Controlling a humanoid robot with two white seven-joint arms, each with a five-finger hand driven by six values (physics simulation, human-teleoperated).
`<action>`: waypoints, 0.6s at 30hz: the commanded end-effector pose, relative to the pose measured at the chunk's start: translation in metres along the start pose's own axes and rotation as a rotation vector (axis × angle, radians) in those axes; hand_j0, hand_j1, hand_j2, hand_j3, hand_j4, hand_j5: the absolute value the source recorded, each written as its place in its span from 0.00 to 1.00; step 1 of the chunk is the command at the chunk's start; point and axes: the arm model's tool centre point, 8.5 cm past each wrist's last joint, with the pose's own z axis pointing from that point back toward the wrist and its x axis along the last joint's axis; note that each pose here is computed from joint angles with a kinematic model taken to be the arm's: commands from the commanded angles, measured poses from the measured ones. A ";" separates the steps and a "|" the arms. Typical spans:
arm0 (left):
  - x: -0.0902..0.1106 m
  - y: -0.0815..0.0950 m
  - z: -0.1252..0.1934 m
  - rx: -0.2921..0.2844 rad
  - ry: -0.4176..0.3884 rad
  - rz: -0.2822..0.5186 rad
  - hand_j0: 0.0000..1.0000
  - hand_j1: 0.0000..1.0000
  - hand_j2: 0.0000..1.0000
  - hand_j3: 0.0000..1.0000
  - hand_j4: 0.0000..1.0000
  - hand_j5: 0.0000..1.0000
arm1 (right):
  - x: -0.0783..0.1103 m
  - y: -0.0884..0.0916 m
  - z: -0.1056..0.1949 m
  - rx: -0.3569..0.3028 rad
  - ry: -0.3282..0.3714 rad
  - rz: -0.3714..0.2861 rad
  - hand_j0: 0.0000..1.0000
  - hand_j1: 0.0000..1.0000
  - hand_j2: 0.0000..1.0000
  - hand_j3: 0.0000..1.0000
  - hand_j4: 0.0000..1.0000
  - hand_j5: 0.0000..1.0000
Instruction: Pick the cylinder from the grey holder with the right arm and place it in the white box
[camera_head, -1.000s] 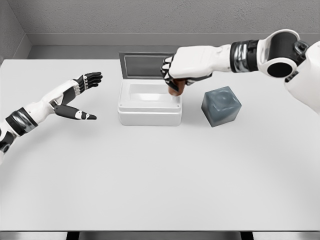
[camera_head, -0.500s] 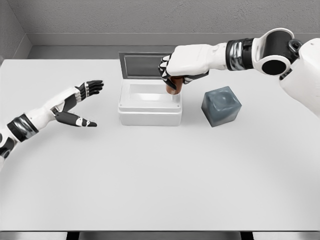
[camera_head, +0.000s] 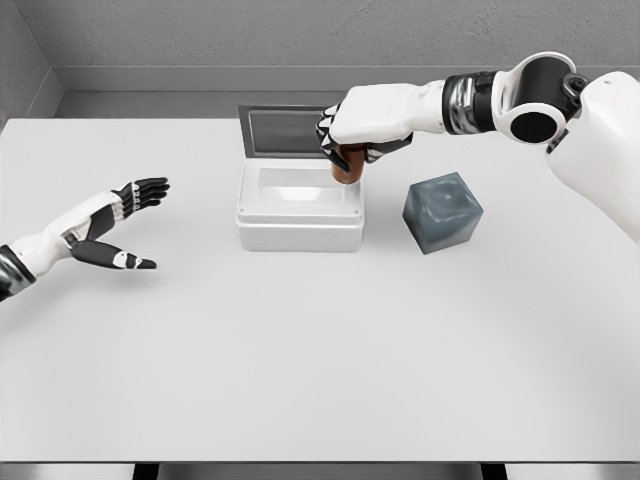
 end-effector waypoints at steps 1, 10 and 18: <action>0.001 0.001 0.001 0.006 -0.002 0.004 1.00 1.00 1.00 1.00 1.00 1.00 | -0.001 0.000 0.000 -0.003 0.002 -0.005 0.33 0.33 0.33 0.33 0.33 0.33; 0.000 0.001 0.000 0.005 -0.002 0.004 1.00 1.00 1.00 1.00 1.00 1.00 | 0.000 0.009 -0.006 0.018 -0.005 -0.021 0.34 0.34 0.34 0.34 0.34 0.34; 0.000 0.000 0.000 0.003 -0.002 0.005 1.00 1.00 1.00 1.00 1.00 1.00 | 0.001 0.009 -0.007 0.019 -0.007 -0.021 0.34 0.34 0.34 0.34 0.34 0.34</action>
